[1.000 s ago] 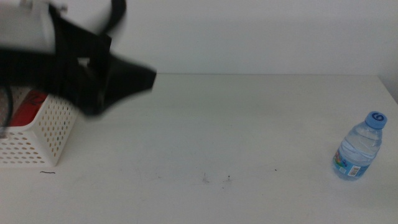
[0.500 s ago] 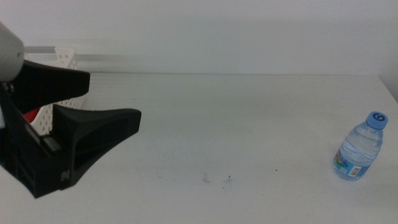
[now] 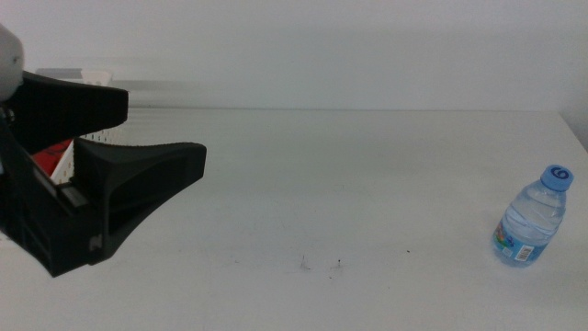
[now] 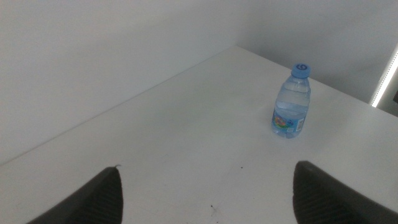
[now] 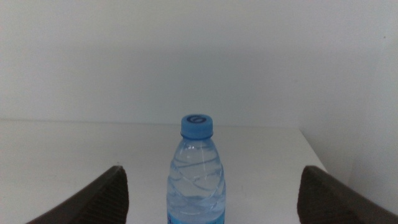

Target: Use arms to grab the bottles and put them into the dustbin to the left of the table.

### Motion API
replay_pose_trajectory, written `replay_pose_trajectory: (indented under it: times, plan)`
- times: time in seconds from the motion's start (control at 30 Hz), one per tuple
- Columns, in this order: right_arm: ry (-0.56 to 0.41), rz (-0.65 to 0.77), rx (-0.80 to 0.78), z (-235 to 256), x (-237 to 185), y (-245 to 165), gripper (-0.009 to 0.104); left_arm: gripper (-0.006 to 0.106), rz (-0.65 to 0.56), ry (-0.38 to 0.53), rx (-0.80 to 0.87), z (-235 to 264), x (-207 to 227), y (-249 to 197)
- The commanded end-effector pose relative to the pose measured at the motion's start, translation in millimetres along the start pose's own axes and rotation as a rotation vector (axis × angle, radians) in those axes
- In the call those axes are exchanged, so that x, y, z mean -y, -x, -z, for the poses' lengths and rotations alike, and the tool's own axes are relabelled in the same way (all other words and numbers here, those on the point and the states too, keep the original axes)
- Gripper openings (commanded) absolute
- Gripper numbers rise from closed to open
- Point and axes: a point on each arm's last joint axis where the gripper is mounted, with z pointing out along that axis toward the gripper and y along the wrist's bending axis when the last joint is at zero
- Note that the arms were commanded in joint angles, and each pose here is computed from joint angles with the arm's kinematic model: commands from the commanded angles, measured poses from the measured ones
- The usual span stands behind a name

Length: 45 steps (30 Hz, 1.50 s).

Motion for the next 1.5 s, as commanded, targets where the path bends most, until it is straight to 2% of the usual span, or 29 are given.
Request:
replay_pose_trajectory:
  times: [0.0, 0.1, 0.23, 0.4, 0.7, 0.9, 1.1, 1.47]
  plan:
    - [0.003, 0.009, 0.028, 0, 0, 2, 0.093, 0.094, 0.008, -0.002, 0.015, 1, 1, 1]
    - [-0.002, 0.054, -0.003, 0, 0, -1, 0.093, 0.094, 0.008, -0.001, 0.017, 1, 1, 1]
    - [0.006, 0.053, 0.013, -5, -1, 2, 0.093, 0.094, 0.008, -0.001, 0.017, 1, 1, 1]
    - [0.016, 0.048, -0.071, -16, -1, -2, 0.093, 0.094, 0.008, -0.001, 0.017, 1, 1, 1]
    - [0.046, 0.044, -0.094, -39, -4, -2, 0.093, 0.094, 0.008, -0.001, 0.017, 1, 1, 1]
    - [0.046, -0.001, -0.088, -54, -5, -3, 0.093, 0.094, 0.008, -0.001, 0.017, 1, 1, 1]
    - [0.004, -0.083, -0.112, -62, -1, -7, 0.093, 0.094, 0.008, -0.001, 0.017, 1, 1, 1]
    - [0.008, -0.092, -0.130, -65, -2, -10, 0.093, 0.094, 0.008, -0.001, 0.017, 1, 1, 1]
